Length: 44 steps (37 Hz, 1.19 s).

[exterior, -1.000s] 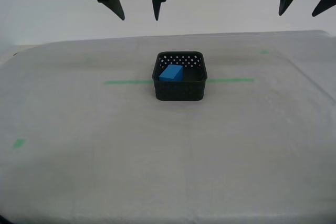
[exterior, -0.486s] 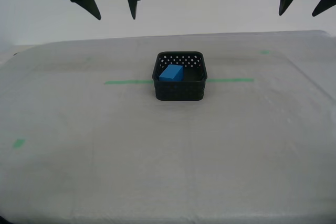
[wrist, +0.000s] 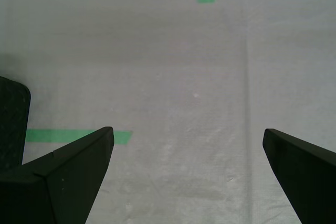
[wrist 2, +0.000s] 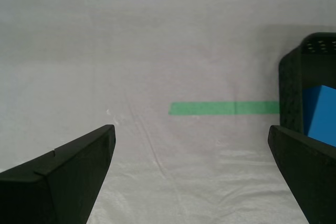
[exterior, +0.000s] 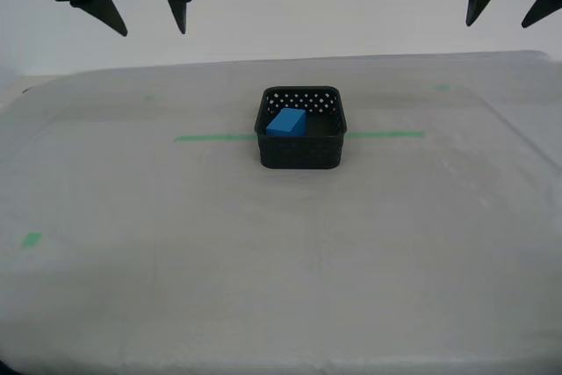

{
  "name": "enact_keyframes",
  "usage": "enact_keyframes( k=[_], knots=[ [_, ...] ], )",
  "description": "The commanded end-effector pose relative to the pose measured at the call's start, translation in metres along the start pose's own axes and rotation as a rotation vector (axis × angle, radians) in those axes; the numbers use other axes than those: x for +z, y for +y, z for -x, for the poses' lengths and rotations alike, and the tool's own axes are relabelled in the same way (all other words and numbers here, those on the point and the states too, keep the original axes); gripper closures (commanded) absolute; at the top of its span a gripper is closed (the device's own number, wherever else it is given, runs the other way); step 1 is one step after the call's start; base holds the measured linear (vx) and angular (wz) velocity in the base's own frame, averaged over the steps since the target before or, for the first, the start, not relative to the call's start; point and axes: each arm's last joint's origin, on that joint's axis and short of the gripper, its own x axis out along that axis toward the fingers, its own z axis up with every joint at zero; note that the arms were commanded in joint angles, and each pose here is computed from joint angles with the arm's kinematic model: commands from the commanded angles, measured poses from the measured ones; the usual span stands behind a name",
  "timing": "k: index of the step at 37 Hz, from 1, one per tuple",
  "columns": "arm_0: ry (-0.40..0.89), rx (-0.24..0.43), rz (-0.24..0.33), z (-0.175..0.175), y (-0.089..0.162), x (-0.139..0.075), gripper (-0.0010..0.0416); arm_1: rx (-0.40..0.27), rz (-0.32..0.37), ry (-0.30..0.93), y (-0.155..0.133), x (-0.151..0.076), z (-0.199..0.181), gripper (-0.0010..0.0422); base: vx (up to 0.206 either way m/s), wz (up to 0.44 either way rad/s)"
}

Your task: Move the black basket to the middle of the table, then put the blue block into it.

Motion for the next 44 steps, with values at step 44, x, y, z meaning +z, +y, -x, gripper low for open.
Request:
enact_keyframes(
  k=[44],
  knots=[
    [-0.002,0.0,0.0,0.0,0.0,0.0,0.0007,0.095,0.057,0.012,0.075,-0.011,-0.033,0.0012,0.0,0.0]
  ],
)
